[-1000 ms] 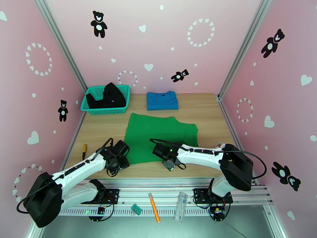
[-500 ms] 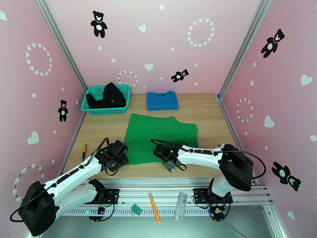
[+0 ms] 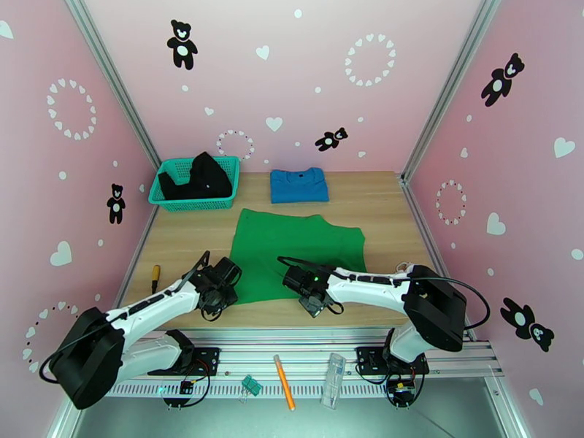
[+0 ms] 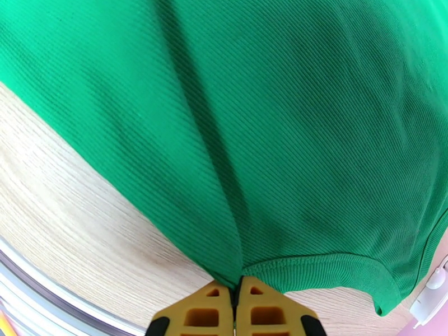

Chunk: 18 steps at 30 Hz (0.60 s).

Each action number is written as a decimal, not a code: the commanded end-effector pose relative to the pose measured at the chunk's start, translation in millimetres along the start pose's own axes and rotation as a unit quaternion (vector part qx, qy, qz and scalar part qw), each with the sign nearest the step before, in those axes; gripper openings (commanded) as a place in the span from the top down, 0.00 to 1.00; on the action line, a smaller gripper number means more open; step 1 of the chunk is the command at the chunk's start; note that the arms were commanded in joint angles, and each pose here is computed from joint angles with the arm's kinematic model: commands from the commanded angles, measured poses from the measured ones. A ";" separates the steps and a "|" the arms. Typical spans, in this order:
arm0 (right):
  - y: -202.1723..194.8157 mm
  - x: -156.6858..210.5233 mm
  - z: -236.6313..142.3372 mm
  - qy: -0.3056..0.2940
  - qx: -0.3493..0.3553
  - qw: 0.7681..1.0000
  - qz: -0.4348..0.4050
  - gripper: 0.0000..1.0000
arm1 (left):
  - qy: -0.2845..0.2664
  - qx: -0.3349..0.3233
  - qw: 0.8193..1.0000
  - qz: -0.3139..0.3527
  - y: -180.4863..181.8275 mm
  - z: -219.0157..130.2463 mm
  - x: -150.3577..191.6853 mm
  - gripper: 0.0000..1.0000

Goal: Fold and stack the mixed laundry pile

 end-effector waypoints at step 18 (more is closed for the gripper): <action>-1.9 2.6 -13.5 -0.013 -0.003 1.000 -0.005 1.00 | -0.019 -0.038 0.997 0.057 -12.5 -9.7 -10.1 1.00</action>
Point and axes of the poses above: each hand's point on the last joint's axis, 136 mm out from that joint toward the fingers, its own z axis out along the fingers, its own y axis along the line the jaws close on, x = y × z, the point moved 2 cm from there along -z, back along the fingers, and after that the axes turned 15 degrees about -z, right-handed, at the moved point
